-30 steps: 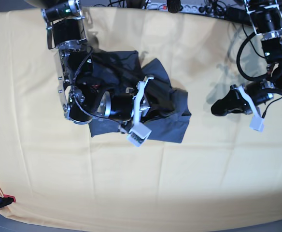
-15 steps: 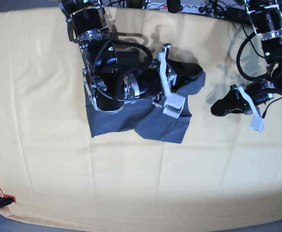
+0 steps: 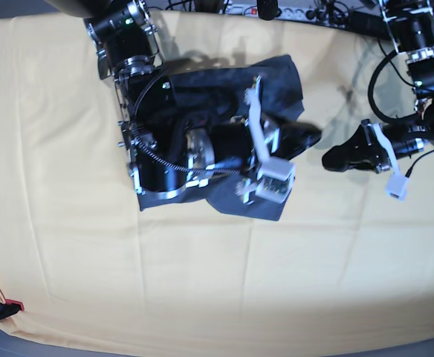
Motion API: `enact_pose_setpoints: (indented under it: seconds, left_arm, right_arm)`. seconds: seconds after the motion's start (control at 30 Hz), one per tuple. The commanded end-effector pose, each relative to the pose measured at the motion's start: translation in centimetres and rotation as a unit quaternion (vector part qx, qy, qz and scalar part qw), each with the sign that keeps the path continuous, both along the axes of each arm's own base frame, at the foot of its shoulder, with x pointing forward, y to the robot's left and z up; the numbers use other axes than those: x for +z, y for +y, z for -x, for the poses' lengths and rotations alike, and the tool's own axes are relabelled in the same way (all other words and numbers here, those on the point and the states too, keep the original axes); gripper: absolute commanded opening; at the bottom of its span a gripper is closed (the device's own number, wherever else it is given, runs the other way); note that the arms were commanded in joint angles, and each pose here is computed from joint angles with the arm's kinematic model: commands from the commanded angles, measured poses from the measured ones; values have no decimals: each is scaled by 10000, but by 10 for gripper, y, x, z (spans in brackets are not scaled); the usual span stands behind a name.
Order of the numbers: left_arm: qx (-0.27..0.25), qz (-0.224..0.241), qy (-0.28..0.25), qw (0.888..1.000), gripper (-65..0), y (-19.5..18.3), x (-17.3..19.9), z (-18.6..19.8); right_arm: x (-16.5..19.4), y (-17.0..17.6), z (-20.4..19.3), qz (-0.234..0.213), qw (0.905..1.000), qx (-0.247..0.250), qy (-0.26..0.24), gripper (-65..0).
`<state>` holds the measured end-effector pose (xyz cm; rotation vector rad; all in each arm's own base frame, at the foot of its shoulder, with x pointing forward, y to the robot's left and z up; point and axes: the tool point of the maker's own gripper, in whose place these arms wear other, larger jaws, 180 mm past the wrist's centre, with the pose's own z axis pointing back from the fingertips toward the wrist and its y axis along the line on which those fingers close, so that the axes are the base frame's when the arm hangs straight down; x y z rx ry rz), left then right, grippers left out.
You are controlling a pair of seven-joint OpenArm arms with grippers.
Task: Fold the T-shirt properly
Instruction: 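Grasp opposite corners of the bundle with both grippers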
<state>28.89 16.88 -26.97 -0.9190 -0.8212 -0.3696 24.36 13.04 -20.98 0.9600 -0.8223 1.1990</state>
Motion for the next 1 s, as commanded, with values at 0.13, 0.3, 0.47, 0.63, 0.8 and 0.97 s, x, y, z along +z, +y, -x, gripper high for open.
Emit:
enact_pose_setpoints:
  seconds: [0.13,0.3,0.47,0.63,0.8,0.97]
  left_arm:
    - [-1027,-406,-798,9907,-650,-40,36,13]
    - [-2422,-534,-1229,9609,-650,-110,50,61]
    - [-3355,-1222,-968,9291,-650,-144,8,100]
    - [-3577,-1991,-989,9070,-650,-157,-33,109]
    - [-3717,-2561,-1162,8848,-650,-159,-57,114]
    - [-3487,-2865,-1309,8827,-650,-155,-63,102]
  right_arm:
    - [10,-53,-66,92,9888,-1298,-737,-650]
    - [-6,-111,-104,627,9676,-2114,-1232,-650]
    - [-48,-148,-119,1080,9634,-2329,-765,-650]
    - [-73,-176,-141,1271,9558,-2617,-425,-650]
    - [-81,-187,-157,1359,9515,-2754,-204,-650]
    - [-106,-183,-154,1647,9513,-2605,41,-650]
